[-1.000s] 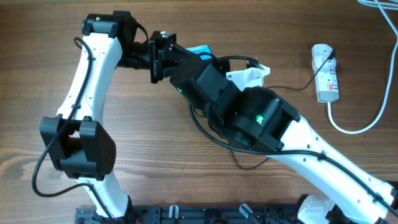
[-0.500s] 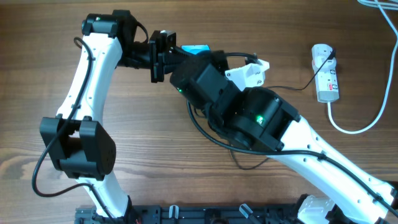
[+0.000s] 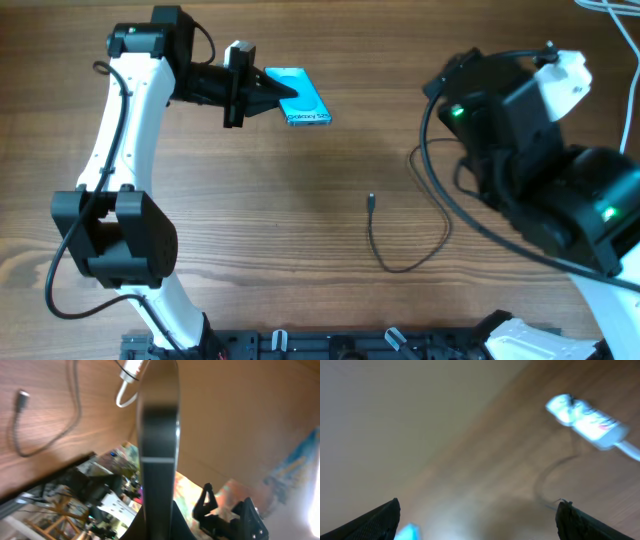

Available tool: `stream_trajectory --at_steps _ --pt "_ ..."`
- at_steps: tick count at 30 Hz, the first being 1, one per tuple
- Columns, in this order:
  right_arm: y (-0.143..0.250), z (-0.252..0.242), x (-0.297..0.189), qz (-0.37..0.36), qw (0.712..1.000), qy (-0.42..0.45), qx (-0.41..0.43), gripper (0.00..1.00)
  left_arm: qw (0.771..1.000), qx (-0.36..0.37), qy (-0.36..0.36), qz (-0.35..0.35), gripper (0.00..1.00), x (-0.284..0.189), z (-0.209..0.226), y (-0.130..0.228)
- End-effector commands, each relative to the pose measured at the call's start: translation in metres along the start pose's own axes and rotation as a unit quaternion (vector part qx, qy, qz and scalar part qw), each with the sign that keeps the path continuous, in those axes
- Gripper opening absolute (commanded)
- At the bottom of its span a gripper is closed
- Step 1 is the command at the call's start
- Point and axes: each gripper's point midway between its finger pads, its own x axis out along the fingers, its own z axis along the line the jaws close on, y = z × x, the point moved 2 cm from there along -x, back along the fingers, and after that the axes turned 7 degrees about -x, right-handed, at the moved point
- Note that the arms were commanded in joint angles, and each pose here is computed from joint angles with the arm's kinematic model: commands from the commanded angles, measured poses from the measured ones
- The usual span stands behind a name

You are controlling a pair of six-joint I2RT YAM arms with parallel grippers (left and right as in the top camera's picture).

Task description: Plug charger to phone and switch on socket

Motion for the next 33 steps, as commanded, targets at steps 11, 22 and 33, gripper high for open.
stream_trajectory --at_steps 11,22,33 --pt "0.15 -0.044 0.078 0.34 0.893 0.01 -0.294 1.0 0.937 0.04 -0.267 -0.219 0.04 -0.042 0.065 -0.058" --pt "0.265 -0.071 0.147 0.479 0.821 0.0 -0.31 0.8 0.89 0.03 -0.36 -0.279 0.04 -0.056 0.086 -0.07" --pt "0.321 -0.089 0.181 0.531 0.778 0.049 -0.332 0.55 0.871 0.045 -0.39 -0.293 0.04 -0.038 0.083 -0.069"
